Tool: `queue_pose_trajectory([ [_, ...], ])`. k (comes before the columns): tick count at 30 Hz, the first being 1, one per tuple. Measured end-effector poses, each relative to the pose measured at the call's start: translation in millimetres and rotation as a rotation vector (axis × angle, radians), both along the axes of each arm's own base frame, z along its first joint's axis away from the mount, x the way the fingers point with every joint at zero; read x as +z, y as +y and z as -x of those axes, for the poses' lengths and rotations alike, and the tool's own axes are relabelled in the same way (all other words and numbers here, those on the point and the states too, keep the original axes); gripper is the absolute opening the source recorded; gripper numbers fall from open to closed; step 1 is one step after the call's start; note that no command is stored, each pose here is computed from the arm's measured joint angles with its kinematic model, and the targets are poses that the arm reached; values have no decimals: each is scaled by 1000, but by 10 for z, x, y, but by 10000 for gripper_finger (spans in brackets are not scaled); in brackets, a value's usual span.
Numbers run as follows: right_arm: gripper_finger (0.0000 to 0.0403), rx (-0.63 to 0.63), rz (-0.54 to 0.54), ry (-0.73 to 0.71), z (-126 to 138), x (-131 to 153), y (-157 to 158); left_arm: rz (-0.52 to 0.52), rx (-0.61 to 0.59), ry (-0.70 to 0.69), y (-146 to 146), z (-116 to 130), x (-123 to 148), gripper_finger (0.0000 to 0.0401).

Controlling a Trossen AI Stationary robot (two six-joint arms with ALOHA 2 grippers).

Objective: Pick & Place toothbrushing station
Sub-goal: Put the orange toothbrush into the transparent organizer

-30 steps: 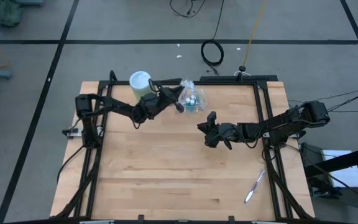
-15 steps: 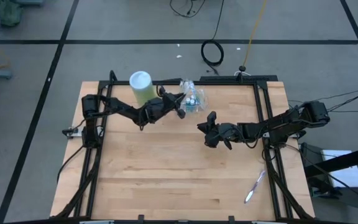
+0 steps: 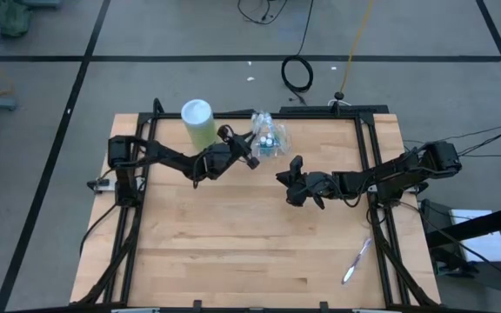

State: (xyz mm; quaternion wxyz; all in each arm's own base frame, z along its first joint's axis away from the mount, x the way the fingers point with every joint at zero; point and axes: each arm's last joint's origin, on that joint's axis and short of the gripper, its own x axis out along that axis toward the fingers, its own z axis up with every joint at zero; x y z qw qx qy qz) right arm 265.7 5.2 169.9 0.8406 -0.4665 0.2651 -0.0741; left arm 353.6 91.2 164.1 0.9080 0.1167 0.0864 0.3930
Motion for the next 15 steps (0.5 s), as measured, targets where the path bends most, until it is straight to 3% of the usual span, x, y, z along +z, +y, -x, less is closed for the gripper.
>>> queue_pose_trajectory([
  [8,55,0,0,0,0,0,0,6,47,54,-99,96,249,51],
  [15,55,0,0,0,0,0,0,45,49,90,-112,148,288,51],
])
